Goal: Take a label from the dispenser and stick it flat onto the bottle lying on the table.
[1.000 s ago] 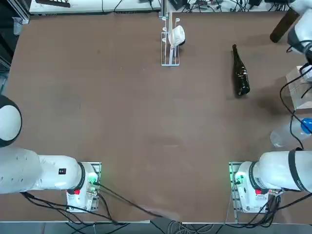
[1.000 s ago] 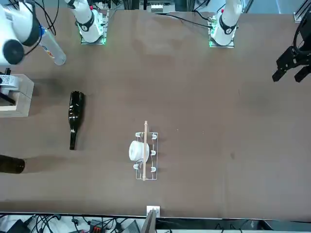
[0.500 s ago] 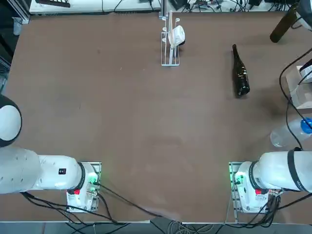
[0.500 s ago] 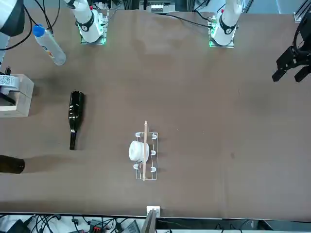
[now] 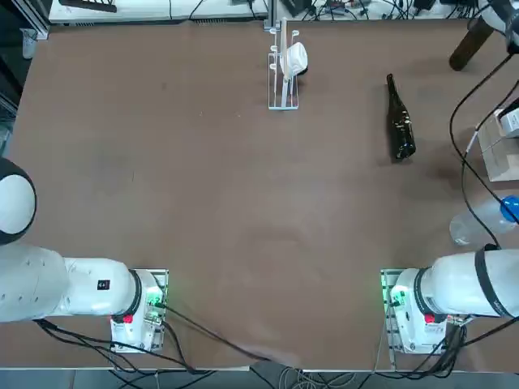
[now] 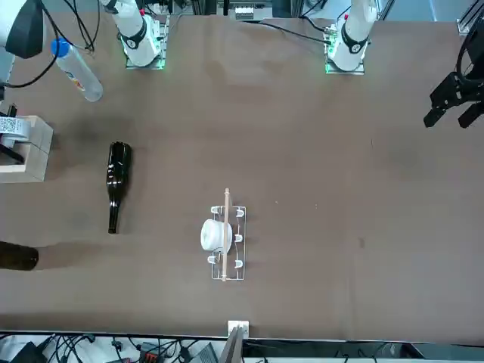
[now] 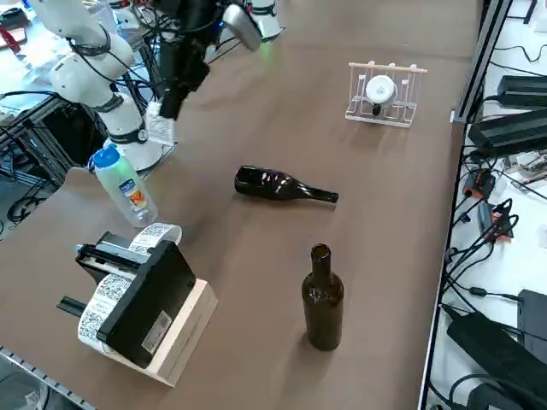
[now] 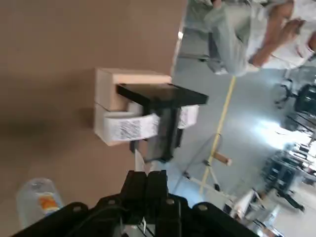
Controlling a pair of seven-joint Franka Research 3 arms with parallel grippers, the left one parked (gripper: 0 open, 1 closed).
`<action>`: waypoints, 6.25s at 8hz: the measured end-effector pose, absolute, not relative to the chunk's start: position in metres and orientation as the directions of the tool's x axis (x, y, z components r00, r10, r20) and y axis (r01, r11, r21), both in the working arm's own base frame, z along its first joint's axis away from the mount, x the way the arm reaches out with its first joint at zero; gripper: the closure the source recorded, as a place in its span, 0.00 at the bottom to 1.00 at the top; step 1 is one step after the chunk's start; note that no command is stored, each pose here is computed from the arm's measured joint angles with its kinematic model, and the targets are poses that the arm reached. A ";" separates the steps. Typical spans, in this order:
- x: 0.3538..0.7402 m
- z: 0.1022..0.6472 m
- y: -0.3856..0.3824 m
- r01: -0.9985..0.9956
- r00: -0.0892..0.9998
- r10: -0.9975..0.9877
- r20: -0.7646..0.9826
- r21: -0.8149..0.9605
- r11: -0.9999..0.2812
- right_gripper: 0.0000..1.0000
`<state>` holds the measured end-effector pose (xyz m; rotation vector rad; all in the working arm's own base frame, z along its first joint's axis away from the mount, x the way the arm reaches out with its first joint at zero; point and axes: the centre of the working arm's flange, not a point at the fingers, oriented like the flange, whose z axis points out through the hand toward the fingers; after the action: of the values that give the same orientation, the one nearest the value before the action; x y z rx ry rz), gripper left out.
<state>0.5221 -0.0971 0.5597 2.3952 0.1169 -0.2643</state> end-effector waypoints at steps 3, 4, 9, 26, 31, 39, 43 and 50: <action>0.549 0.571 -0.031 0.168 0.982 0.089 -0.168 0.543 -0.823 0.98; 0.562 0.572 -0.005 0.165 0.982 0.090 -0.167 0.515 -0.841 0.98; 0.600 0.530 0.086 -0.060 0.985 -0.116 -0.127 0.379 -0.924 0.98; 0.597 0.427 0.098 -0.236 0.940 -0.323 -0.113 0.468 -0.851 0.98; 0.540 0.327 0.082 -0.015 0.984 -0.123 -0.130 0.621 -0.783 0.98; 0.511 0.281 0.082 0.098 0.984 -0.023 -0.177 0.648 -0.755 0.98; 0.512 0.274 0.083 0.103 0.984 -0.015 -0.176 0.642 -0.760 0.98; 0.513 0.267 0.103 0.113 0.987 0.018 -0.159 0.611 -0.784 0.98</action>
<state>0.5130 0.1027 0.2674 2.4660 0.0907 -0.1895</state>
